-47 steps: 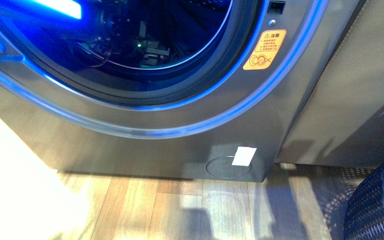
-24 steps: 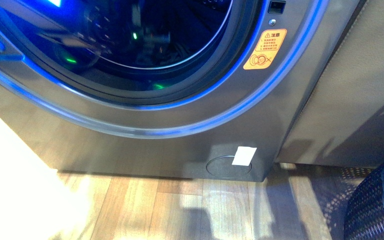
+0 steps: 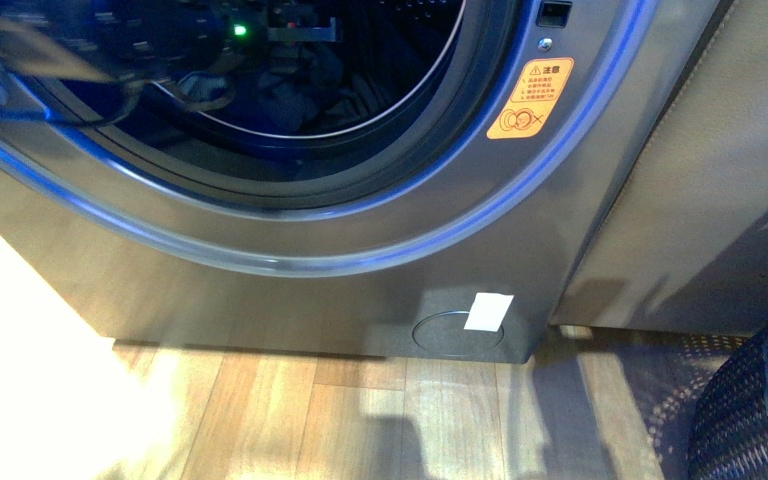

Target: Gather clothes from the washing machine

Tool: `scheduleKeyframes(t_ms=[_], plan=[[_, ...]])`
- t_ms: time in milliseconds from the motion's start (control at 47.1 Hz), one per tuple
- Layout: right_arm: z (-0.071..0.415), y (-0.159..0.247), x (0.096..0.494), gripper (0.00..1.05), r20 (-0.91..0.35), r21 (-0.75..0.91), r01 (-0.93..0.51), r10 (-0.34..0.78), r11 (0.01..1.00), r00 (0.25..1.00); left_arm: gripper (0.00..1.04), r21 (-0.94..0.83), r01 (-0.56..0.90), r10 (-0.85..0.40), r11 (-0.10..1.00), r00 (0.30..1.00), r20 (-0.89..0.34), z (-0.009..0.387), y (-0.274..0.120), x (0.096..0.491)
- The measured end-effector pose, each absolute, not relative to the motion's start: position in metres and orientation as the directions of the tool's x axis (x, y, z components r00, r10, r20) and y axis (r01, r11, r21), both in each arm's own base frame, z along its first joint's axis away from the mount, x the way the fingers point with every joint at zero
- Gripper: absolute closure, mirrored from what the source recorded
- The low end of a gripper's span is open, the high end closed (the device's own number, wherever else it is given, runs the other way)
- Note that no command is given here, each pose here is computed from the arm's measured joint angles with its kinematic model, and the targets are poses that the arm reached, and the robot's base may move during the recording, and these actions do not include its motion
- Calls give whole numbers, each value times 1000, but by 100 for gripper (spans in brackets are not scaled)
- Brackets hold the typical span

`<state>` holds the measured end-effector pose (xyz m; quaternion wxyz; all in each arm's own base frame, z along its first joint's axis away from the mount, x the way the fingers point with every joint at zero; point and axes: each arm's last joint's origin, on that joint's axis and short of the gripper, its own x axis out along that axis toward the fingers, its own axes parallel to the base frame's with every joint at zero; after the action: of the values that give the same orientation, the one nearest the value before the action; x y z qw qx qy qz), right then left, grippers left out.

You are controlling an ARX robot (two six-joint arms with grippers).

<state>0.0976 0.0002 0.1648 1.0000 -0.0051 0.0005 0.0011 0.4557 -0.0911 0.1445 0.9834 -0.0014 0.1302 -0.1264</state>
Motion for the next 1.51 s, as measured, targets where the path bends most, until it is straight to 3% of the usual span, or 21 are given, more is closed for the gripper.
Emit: scheduleKeyframes(t_ms=[849, 1167, 1507], plan=[[165, 0, 98, 8, -1, -10, -2, 2, 1000, 1000, 95, -56, 399, -403, 915, 905, -135, 209, -78, 331], [165, 0, 98, 8, -1, -10, -2, 2, 1000, 1000, 95, -8, 537, -537, 844, 844, 17, 270, -74, 287], [165, 0, 98, 8, -1, -10, -2, 2, 1000, 1000, 95, 112, 671, -680, 733, 720, 135, 326, -85, 249]])
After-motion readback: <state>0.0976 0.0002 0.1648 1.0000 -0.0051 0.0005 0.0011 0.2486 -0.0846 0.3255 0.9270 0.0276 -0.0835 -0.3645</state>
